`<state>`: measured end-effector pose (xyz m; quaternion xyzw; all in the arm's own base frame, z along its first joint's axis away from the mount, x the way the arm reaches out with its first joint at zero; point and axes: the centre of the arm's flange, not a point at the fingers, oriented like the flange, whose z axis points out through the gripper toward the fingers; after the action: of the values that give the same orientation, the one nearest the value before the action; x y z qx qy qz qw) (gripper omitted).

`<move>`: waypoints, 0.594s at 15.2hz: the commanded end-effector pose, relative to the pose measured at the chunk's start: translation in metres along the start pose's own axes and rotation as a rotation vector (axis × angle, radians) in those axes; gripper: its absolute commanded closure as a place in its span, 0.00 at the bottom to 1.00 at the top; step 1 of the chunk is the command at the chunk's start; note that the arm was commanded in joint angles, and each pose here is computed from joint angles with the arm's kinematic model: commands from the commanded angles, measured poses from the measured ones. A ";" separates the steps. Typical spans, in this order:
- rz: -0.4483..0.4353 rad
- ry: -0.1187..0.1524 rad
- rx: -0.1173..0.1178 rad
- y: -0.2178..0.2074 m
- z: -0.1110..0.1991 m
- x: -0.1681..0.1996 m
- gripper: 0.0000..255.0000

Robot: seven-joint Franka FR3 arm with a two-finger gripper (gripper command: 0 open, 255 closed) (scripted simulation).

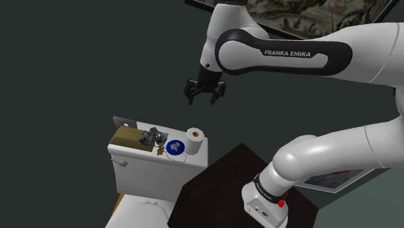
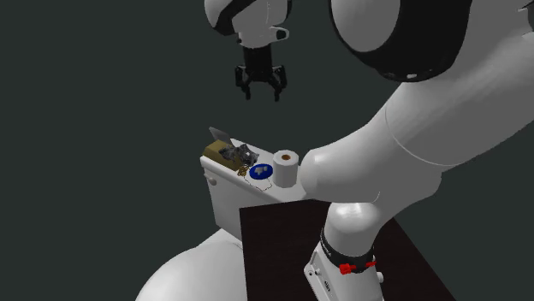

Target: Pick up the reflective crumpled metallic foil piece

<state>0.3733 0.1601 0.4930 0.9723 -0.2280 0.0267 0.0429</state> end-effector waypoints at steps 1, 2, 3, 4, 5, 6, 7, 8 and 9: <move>0.072 -0.006 -0.021 -0.024 0.019 0.005 0.00; 0.105 -0.008 -0.032 -0.035 0.029 0.007 0.00; 0.138 -0.011 -0.043 -0.045 0.038 0.010 0.00; 0.171 -0.014 -0.054 -0.056 0.048 0.014 0.00; 0.205 -0.017 -0.066 -0.066 0.057 0.017 0.00; 0.238 -0.020 -0.077 -0.076 0.067 0.021 0.00; 0.271 -0.023 -0.088 -0.086 0.077 0.025 0.00; 0.304 -0.025 -0.099 -0.095 0.087 0.030 0.00; 0.337 -0.028 -0.111 -0.104 0.097 0.035 0.00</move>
<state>0.4456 0.2198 0.4039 0.9248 -0.3709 0.0086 0.0845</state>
